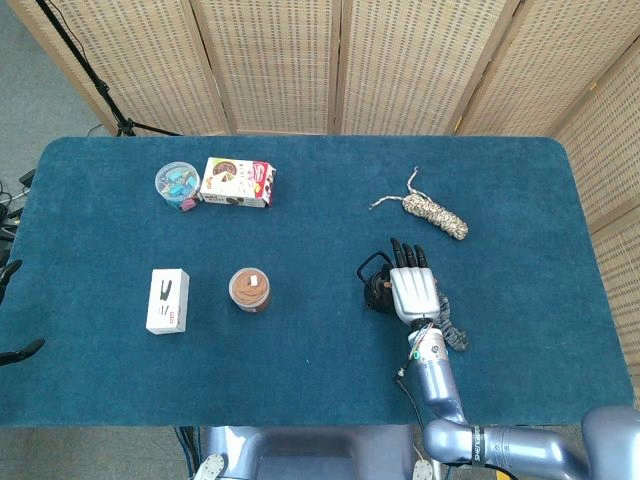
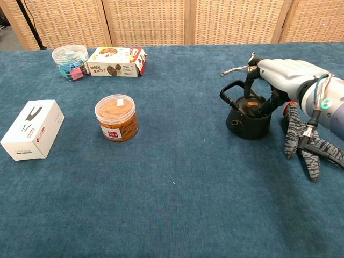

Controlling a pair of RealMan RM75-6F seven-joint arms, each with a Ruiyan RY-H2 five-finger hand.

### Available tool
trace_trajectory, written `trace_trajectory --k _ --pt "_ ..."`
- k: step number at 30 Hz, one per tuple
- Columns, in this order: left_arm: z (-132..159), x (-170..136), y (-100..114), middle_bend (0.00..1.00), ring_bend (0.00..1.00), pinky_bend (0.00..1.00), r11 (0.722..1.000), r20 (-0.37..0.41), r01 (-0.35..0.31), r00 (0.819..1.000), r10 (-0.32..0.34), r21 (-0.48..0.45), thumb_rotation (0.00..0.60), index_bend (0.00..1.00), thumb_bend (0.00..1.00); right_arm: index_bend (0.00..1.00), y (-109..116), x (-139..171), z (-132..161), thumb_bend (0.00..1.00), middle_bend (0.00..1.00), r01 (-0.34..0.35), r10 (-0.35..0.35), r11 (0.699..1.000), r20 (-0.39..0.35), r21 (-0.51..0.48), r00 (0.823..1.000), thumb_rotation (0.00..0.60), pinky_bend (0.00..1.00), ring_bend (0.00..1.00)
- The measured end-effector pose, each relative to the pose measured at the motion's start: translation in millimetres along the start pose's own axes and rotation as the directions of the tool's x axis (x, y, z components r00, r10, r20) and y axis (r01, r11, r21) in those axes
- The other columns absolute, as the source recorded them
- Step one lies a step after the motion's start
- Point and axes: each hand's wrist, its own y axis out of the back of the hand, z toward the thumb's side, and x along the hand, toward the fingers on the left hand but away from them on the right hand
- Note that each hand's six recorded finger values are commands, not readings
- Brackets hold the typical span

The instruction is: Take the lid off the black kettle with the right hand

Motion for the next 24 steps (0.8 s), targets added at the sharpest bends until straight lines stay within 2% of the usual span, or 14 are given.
trace_trajectory --k 6,24 --pt "-0.6 0.4 0.4 0.00 0.00 0.00 1.000 0.001 0.001 1.000 -0.001 -0.002 0.600 0.00 0.03 0.42 0.2 -4.0 -0.5 0.43 0.00 -0.014 0.013 1.000 0.030 0.025 0.999 0.600 0.00 0.00" --pt "-0.3 0.4 -0.4 0.00 0.00 0.00 1.000 0.002 0.006 1.000 -0.006 -0.002 0.600 0.00 0.04 0.43 -3.0 -7.5 1.2 0.42 0.00 -0.011 0.009 0.999 0.044 0.052 0.999 0.600 0.00 0.00"
